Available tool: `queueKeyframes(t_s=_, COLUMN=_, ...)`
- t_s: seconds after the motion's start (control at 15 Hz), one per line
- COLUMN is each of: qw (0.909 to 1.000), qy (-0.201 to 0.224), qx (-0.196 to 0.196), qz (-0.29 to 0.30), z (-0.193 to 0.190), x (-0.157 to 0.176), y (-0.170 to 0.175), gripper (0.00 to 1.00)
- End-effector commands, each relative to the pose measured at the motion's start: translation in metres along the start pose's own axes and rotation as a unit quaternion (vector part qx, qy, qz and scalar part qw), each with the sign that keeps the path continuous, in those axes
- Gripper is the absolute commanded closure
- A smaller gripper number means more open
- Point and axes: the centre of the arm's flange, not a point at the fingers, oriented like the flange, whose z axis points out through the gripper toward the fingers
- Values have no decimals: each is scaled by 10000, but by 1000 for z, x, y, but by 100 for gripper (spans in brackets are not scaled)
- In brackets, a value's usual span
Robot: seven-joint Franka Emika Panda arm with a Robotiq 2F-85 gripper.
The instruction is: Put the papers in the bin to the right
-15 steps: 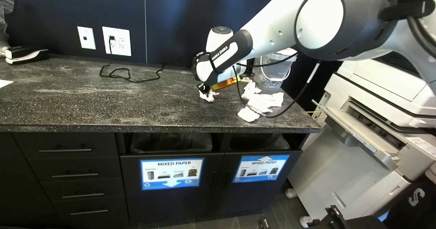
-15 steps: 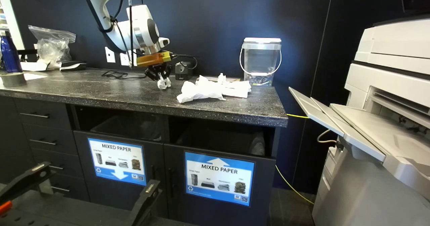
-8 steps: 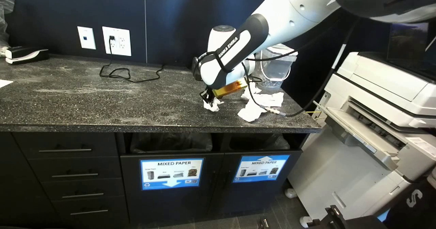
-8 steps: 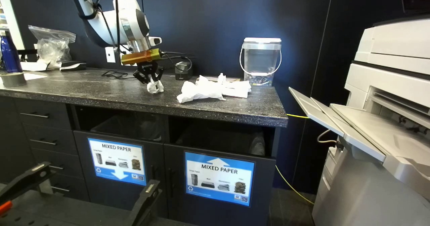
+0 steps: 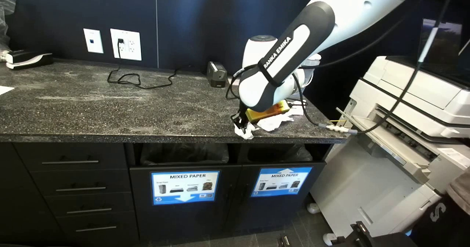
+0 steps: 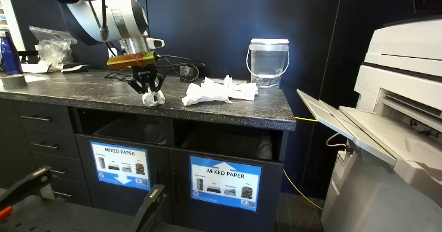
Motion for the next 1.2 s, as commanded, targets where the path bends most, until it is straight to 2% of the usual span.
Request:
queueKeyframes(t_s=0.0, qw=9989, qy=146, qx=70, qz=448, z=0, x=-88, y=22, gripper=89)
queueKeyframes(t_s=0.33, qw=9955, qy=285, qx=188, qz=880, z=51, x=-157, y=47, gripper=89)
queueKeyframes(t_s=0.53, qw=9908, qy=751, qx=103, qz=1124, z=73, x=-183, y=62, gripper=89)
queueKeyframes(t_s=0.87, qw=9764, qy=1775, qx=8, qz=1232, z=96, x=-188, y=74, gripper=89)
queueKeyframes(t_s=1.13, qw=9715, qy=1963, qx=85, qz=1323, z=133, x=-196, y=62, gripper=89)
